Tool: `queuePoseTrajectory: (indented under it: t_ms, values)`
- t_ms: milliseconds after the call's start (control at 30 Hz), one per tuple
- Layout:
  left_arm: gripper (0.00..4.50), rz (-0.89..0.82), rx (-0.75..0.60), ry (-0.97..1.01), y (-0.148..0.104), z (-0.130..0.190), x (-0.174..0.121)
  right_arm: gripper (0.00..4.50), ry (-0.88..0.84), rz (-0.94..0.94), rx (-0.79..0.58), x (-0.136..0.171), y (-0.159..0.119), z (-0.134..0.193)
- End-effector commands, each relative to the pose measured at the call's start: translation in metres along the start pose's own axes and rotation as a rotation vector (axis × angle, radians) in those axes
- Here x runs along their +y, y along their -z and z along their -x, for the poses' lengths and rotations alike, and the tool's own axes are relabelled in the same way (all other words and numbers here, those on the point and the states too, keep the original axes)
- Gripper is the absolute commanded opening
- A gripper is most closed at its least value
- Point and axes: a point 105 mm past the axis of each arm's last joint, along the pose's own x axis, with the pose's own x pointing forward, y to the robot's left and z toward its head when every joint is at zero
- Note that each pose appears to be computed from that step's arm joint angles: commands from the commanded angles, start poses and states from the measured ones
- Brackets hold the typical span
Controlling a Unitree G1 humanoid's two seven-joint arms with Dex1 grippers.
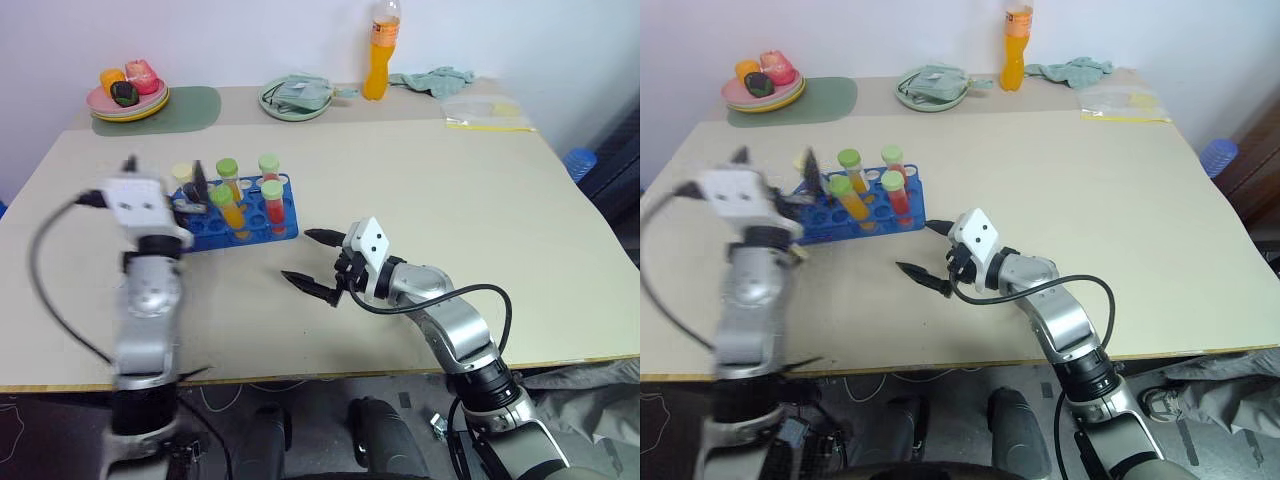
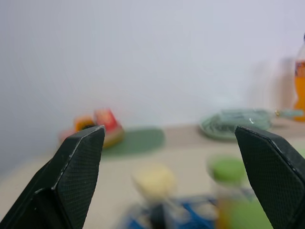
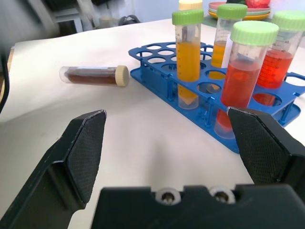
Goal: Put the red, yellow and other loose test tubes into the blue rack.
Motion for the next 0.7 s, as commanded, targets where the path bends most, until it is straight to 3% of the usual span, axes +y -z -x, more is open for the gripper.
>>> queuePoseTrajectory:
  t_ms: [33,133,200,267,333,533,700]
  values:
    - [4.45,0.033,0.095,0.148,-0.015,0.005,0.015,4.50,-0.019,0.019,-0.055,0.003,-0.016,0.000]
    - [4.45,0.011,0.348,0.258,-0.001,0.011,0.034,4.50,-0.031,0.019,-0.056,0.004,-0.016,-0.001]
    - [4.45,-0.031,0.688,0.378,0.031,0.034,0.051,4.50,-0.036,0.023,-0.059,0.004,-0.017,-0.002]
    - [4.45,-0.169,0.877,0.417,0.043,0.048,0.072,4.50,-0.038,0.023,-0.059,0.005,-0.017,-0.003]
    - [4.45,-0.196,1.053,0.496,0.053,0.061,0.079,4.50,-0.039,0.018,-0.060,0.005,-0.017,-0.004]
    - [4.45,-0.244,1.258,0.675,0.078,0.061,0.073,4.50,-0.043,0.013,-0.070,0.006,-0.017,-0.008]
    - [4.45,-0.233,1.339,0.731,0.103,0.051,0.061,4.50,-0.037,0.010,-0.075,0.008,-0.017,-0.009]
